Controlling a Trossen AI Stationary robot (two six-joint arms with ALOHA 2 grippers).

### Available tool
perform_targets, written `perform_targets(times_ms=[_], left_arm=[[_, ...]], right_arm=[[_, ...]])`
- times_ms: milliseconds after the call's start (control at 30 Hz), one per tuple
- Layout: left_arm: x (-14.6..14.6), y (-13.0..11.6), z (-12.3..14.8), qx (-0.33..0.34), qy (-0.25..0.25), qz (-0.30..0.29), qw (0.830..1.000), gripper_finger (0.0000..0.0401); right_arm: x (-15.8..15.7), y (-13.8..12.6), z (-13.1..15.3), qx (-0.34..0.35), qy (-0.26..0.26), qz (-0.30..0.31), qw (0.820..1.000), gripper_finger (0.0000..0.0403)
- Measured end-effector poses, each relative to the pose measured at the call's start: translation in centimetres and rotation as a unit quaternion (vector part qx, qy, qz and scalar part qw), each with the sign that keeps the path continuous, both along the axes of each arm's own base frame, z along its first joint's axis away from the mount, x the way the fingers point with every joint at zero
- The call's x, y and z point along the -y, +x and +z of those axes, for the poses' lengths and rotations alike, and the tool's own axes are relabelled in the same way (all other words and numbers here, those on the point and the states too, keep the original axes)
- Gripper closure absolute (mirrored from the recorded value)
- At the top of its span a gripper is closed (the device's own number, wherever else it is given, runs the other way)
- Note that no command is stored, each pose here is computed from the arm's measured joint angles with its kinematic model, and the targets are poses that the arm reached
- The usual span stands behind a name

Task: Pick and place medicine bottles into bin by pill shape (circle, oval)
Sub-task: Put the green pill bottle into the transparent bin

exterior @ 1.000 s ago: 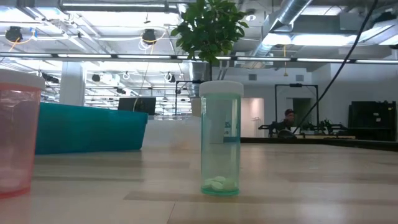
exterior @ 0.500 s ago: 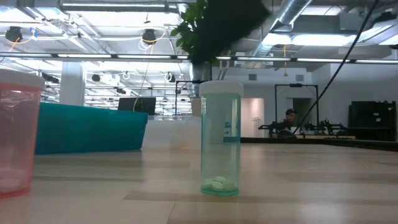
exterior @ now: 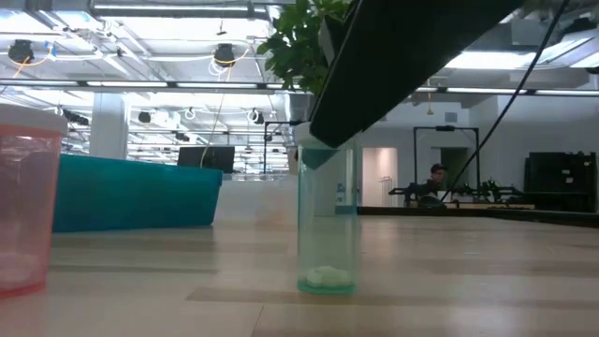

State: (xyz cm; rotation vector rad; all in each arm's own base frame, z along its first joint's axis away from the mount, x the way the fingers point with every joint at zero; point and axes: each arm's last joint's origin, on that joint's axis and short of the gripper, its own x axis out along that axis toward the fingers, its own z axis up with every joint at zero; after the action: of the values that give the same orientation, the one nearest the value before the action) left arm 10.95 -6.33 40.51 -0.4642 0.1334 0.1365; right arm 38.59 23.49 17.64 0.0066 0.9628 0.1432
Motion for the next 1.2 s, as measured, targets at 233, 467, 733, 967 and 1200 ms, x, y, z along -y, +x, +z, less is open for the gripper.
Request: perform_targets(times_ms=[233, 467, 733, 967, 1200], left_arm=[[0.0, 0.0, 0.0, 0.0, 0.0, 0.0, 1.0, 0.0073], [0.0, 0.0, 0.0, 0.0, 0.002, -0.001, 1.0, 0.0073], [0.0, 0.0, 0.0, 0.0, 0.004, -0.001, 1.0, 0.0073], [0.0, 0.0, 0.0, 0.0, 0.008, -0.002, 1.0, 0.0073], [-0.5, -0.6, 0.3, 0.009, 0.006, -0.004, 1.0, 0.0073]], right_arm=[[0.7, 0.3, -0.1, -0.004, -0.003, -0.004, 1.0, 0.0246], [1.0, 0.5, -0.1, -0.005, -0.005, -0.002, 1.0, 0.0302], [3.2, 1.1, 1.9, 0.013, -0.013, 0.0, 1.0, 0.0284], [10.0, 2.0, 6.9, 0.054, -0.039, -0.024, 0.997, 0.0285], [19.3, 2.5, 11.0, 0.107, -0.053, -0.117, 0.986, 0.0284]])
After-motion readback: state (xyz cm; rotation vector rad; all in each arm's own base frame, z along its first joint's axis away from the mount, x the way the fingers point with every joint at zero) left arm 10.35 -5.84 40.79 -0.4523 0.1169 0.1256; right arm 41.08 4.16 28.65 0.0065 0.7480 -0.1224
